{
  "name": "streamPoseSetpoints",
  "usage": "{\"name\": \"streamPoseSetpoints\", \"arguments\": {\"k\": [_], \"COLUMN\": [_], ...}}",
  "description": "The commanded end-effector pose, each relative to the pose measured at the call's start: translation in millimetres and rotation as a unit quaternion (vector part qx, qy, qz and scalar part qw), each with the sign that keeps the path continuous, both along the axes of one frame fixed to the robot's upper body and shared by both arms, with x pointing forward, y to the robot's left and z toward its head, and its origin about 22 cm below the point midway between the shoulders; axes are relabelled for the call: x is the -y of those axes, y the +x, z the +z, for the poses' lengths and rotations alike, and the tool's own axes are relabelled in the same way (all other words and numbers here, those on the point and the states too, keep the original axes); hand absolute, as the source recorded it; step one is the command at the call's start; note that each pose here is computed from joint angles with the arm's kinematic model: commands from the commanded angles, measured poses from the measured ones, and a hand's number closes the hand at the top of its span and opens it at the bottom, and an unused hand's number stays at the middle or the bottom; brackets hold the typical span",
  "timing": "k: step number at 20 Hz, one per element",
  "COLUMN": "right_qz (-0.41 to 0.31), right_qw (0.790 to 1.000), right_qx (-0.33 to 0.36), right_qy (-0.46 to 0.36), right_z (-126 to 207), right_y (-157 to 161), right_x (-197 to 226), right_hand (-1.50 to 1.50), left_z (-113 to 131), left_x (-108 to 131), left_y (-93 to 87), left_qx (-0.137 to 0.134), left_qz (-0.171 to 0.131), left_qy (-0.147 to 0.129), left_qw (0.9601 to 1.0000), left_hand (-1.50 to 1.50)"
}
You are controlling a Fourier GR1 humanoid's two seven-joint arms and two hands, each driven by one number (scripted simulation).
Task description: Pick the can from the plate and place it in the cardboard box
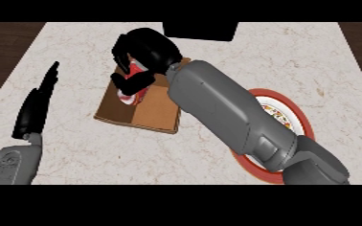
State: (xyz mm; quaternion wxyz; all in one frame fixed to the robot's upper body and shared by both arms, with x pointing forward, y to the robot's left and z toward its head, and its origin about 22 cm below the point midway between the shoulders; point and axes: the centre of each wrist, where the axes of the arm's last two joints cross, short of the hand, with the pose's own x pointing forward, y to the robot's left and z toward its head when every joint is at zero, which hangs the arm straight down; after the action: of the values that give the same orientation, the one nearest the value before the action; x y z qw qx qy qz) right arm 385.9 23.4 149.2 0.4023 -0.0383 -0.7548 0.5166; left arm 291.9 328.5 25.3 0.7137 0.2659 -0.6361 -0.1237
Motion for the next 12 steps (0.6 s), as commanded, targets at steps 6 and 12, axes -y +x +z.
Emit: {"name": "streamPoseSetpoints", "arguments": {"k": [6,12], "right_qz": [-0.051,-0.032], "right_qw": [0.993,0.995], "right_qx": [-0.101,-0.082], "right_qy": [-0.020,0.043], "right_z": [-25.2,-34.5], "right_y": [0.2,-10.0], "right_x": [0.4,-3.7], "right_hand": [-1.50,-1.50], "left_z": [8.5,-11.7], "left_x": [-4.5,5.9], "left_y": [5.5,5.3], "left_qx": [0.007,0.005], "left_qz": [-0.011,-0.026], "left_qy": [0.007,0.000], "left_qw": [0.9999,0.9997], "left_hand": [0.00,0.00]}}
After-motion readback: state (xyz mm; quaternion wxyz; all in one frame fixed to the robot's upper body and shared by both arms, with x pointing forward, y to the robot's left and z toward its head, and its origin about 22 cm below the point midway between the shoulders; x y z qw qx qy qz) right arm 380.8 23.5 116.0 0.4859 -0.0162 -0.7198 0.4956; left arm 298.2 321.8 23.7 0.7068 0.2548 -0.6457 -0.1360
